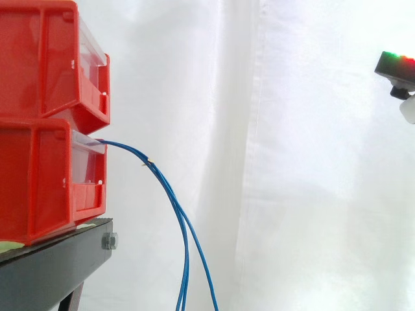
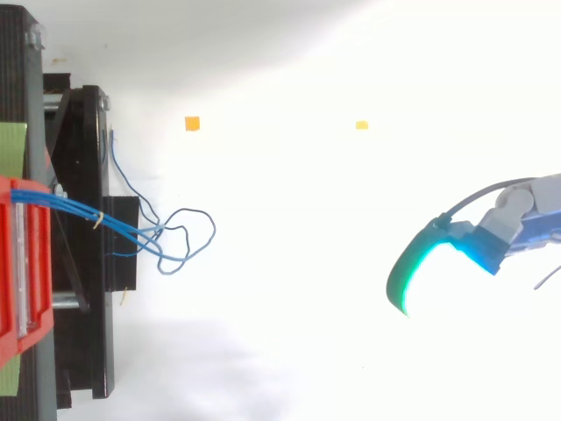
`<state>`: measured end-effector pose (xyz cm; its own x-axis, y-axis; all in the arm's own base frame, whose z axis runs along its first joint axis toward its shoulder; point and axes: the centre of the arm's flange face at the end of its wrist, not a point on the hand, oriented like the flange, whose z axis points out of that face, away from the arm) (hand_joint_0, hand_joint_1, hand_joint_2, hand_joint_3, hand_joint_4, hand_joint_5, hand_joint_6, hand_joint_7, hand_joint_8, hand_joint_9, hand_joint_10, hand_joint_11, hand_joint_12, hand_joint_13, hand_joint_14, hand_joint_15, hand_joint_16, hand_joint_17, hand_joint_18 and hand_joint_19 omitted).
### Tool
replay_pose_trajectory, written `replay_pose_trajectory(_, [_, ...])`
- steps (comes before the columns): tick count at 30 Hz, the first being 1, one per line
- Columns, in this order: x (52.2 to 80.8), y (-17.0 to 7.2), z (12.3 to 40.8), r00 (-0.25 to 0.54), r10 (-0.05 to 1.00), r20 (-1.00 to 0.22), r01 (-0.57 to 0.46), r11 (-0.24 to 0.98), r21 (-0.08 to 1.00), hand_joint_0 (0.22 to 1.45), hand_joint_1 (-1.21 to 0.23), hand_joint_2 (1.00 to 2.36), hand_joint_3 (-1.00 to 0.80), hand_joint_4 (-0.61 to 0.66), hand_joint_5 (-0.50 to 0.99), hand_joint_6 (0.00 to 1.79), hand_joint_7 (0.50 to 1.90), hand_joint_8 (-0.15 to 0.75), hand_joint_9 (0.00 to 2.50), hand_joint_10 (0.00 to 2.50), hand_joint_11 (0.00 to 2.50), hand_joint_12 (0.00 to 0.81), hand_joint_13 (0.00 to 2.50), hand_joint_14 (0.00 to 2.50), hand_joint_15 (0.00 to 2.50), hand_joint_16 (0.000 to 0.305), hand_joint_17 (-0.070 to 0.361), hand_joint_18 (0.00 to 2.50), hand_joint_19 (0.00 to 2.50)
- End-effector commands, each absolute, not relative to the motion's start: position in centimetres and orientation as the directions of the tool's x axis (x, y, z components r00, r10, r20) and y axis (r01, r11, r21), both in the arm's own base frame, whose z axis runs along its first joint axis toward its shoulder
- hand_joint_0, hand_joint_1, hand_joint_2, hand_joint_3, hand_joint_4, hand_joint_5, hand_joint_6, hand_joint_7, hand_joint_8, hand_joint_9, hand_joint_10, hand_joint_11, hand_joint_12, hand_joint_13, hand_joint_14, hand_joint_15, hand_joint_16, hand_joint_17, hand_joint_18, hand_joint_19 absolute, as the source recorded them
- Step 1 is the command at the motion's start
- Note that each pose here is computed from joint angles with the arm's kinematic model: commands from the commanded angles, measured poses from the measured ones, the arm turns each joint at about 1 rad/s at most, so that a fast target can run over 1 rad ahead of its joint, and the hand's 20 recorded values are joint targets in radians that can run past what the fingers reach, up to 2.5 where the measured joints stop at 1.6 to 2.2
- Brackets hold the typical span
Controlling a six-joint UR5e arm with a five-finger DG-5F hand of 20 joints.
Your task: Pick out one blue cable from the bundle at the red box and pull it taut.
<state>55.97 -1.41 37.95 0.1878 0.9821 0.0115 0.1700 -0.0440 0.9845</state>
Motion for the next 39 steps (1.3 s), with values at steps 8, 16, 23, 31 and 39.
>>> replay_pose_trajectory(8, [55.9, -1.5, 37.9, 0.189, 0.982, 0.008, 0.176, -0.042, 0.983, 0.53, -0.67, 1.0, -0.5, 0.2, -0.2, 0.5, 0.7, 0.22, 0.52, 0.0, 0.04, 0.3, 0.47, 0.0, 0.03, 0.037, 0.083, 0.17, 0.18])
replay_pose_trajectory(16, [55.4, -1.4, 37.6, 0.173, 0.983, -0.062, 0.231, 0.021, 0.973, 0.52, -0.67, 1.0, -0.5, 0.17, -0.21, 0.5, 0.7, 0.203, 0.51, 0.0, 0.06, 0.299, 0.47, 0.0, 0.06, 0.037, 0.083, 0.21, 0.21])
replay_pose_trajectory(23, [56.4, -1.1, 37.4, 0.178, 0.976, -0.121, 0.187, 0.088, 0.978, 0.52, -0.66, 1.0, -0.49, 0.18, -0.2, 0.5, 0.7, 0.209, 0.54, 0.0, 0.07, 0.287, 0.49, 0.0, 0.08, 0.033, 0.074, 0.21, 0.22])
replay_pose_trajectory(31, [58.1, -1.3, 36.4, 0.246, 0.944, -0.22, 0.153, 0.187, 0.97, 0.52, -0.66, 1.0, -0.49, 0.2, -0.2, 0.5, 0.71, 0.215, 0.58, 0.0, 0.09, 0.281, 0.52, 0.0, 0.08, 0.031, 0.069, 0.24, 0.22])
replay_pose_trajectory(39, [59.9, -1.5, 33.8, 0.326, 0.909, -0.262, 0.147, 0.225, 0.963, 0.53, -0.66, 1.0, -0.49, 0.2, -0.19, 0.5, 0.71, 0.217, 0.59, 0.0, 0.1, 0.28, 0.53, 0.0, 0.09, 0.03, 0.068, 0.24, 0.23])
